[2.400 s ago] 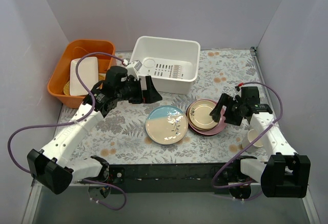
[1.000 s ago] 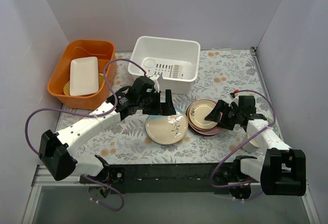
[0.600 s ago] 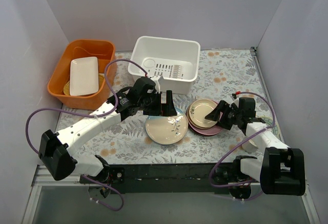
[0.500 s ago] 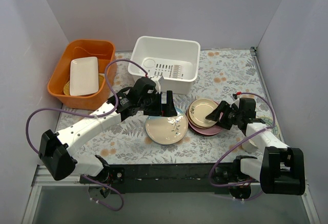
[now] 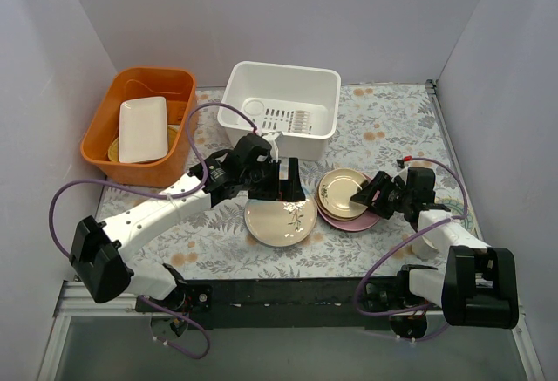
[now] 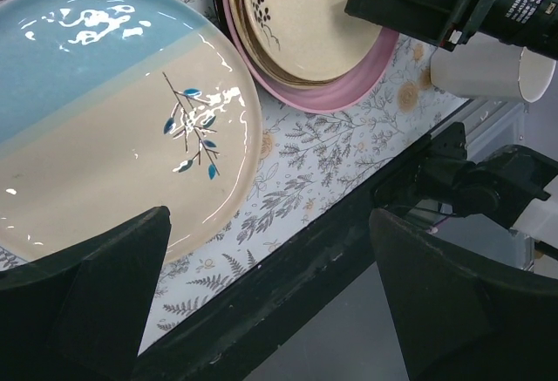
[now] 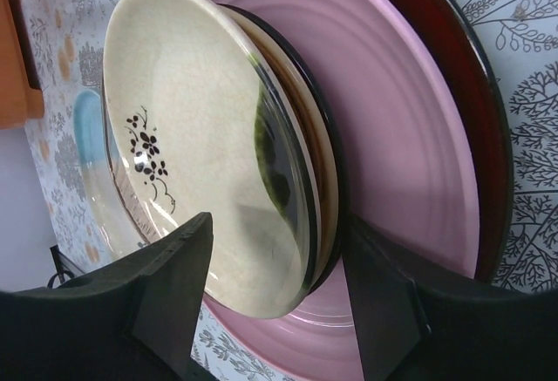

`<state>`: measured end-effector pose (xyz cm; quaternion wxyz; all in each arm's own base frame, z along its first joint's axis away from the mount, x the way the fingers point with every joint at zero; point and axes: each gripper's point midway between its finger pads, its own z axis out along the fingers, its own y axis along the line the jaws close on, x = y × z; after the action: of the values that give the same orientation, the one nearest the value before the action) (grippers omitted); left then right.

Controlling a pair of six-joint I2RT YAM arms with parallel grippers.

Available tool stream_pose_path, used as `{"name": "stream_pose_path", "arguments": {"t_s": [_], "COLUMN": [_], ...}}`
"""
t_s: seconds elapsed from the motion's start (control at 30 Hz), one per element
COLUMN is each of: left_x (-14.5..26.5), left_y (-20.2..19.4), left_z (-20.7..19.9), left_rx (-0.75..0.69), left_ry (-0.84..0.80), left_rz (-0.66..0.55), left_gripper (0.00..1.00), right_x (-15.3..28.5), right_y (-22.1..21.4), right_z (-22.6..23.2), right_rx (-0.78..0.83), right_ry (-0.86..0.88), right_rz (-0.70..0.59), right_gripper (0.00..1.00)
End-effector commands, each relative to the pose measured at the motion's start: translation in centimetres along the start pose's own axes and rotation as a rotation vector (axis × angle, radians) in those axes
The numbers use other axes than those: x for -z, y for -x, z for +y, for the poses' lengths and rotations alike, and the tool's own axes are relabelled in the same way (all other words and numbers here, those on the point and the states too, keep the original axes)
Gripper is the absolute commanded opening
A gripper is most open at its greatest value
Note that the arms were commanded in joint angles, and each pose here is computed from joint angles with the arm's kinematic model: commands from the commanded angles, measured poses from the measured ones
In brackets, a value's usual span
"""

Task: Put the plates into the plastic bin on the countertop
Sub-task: Pick up the plate at the center of the board.

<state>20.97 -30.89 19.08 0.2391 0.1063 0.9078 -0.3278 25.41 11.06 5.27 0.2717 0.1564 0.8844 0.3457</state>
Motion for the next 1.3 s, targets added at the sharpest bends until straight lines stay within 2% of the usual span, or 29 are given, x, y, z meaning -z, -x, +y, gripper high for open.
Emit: {"name": "stream_pose_path", "arguments": {"t_s": [0.0,0.23,0.37,0.47,0.63,1.07,1.27], "left_x": [0.3,0.7,1.0,1.5,2.0,0.2,0.5], "left_y": [0.7,0.4,0.6,0.8,0.8,-1.9,-2.4], "left_z": [-0.6,0.5,1.1,1.7,3.3,7.9,9.8], "left_rx": [-0.007,0.015,0.032,0.038,0.071,0.159,0.242], "left_ry": [-0.011,0.033,0.067,0.097,0.176,0.284,0.257], "left_rz": [-0.039,-0.061,-0.084,-0.108,-0.132,-0.005,0.027], "left_gripper": [0.98,0.98,0.98,0.98,0.98,0.98,0.98], "right_x": [0.2,1.9,3.0,3.8,4.8,7.9,8.6], "right_y": [-4.4,-1.8,-0.4,0.5,2.0,5.3,5.7], "right_z": [-2.5,-2.0,-1.5,-1.1,0.2,6.9,9.1], "right_rx": [-0.045,0.037,0.08,0.105,0.134,0.2,0.227], "right_ry": [-0.09,-0.18,-0.216,-0.236,-0.237,-0.081,-0.007], "right_rz": [0.156,0.122,0.088,0.058,0.032,-0.038,-0.05], "right_gripper": [0.7,0.77,0.87,0.89,0.89,0.9,0.89]}}
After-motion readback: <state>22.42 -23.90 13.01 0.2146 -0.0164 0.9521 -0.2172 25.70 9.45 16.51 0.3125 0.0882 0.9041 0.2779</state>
